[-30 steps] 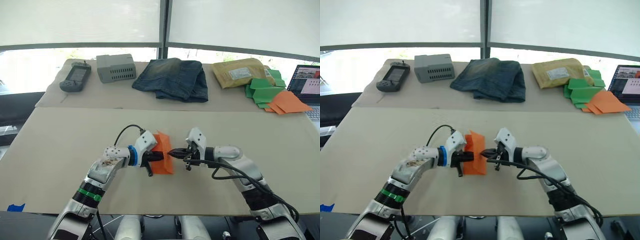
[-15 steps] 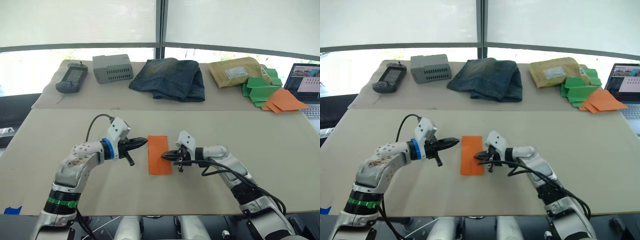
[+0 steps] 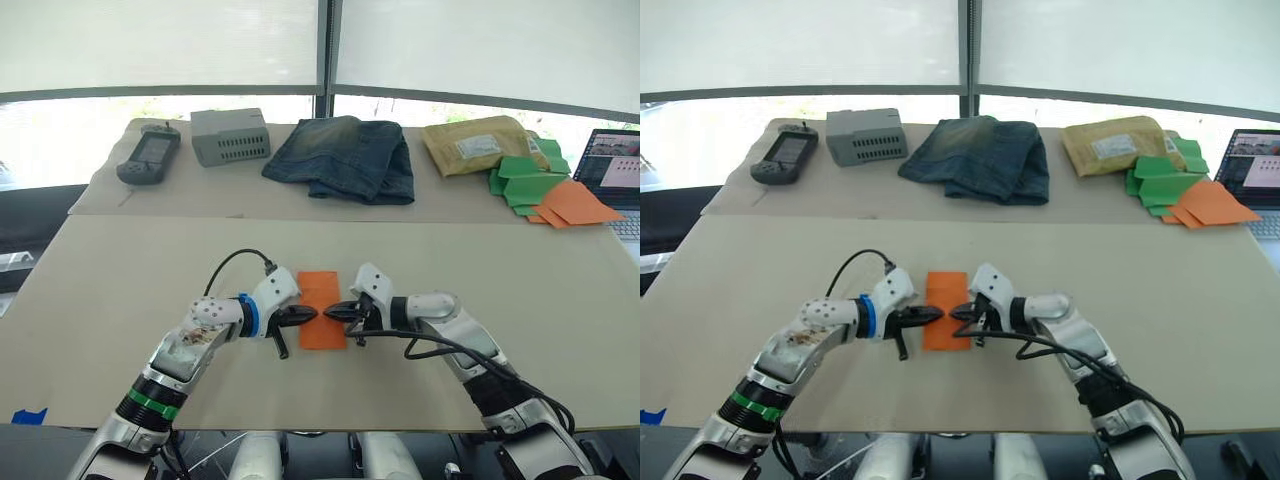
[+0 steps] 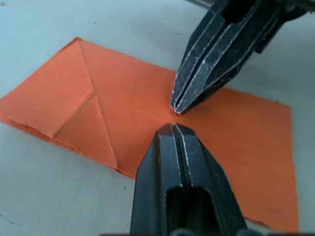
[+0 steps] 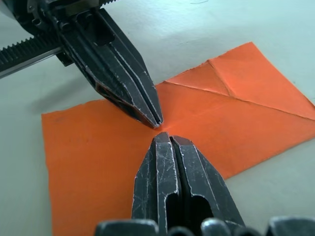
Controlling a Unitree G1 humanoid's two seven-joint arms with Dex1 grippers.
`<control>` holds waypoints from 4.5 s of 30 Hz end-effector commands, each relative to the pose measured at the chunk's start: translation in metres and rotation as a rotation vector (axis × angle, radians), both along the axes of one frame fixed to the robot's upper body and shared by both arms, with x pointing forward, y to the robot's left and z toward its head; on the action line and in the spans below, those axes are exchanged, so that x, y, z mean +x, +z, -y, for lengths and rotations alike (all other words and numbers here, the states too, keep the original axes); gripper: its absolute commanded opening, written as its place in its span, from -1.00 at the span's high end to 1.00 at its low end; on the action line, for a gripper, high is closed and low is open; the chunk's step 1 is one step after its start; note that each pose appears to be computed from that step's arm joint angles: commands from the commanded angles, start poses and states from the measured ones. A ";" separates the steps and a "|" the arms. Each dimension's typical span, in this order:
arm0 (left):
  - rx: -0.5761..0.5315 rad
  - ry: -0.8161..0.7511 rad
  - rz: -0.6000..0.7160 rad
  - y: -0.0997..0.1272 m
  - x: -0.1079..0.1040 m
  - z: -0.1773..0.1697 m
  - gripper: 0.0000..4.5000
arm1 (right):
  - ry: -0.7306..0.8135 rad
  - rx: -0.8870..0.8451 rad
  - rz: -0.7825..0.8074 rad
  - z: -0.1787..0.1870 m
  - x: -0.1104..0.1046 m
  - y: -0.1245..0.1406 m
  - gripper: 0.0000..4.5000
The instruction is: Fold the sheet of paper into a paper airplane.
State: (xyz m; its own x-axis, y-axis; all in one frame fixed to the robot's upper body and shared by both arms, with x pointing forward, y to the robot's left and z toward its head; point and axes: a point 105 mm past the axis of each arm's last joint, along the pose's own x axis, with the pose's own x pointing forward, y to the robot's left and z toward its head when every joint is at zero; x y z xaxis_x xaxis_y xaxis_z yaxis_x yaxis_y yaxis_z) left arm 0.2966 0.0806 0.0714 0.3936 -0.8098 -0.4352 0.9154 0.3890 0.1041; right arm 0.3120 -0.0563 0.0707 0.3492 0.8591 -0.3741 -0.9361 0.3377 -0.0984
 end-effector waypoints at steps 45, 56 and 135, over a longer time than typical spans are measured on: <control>-0.056 0.034 -0.058 -0.009 0.000 0.007 0.99 | -0.060 0.108 0.094 0.005 0.046 0.011 1.00; -0.059 0.082 -0.090 -0.016 -0.005 -0.002 0.99 | 0.125 -0.011 0.031 0.009 -0.001 -0.013 1.00; -0.182 0.149 -0.014 0.040 0.036 -0.028 0.99 | 0.037 0.021 0.081 0.036 -0.014 0.077 1.00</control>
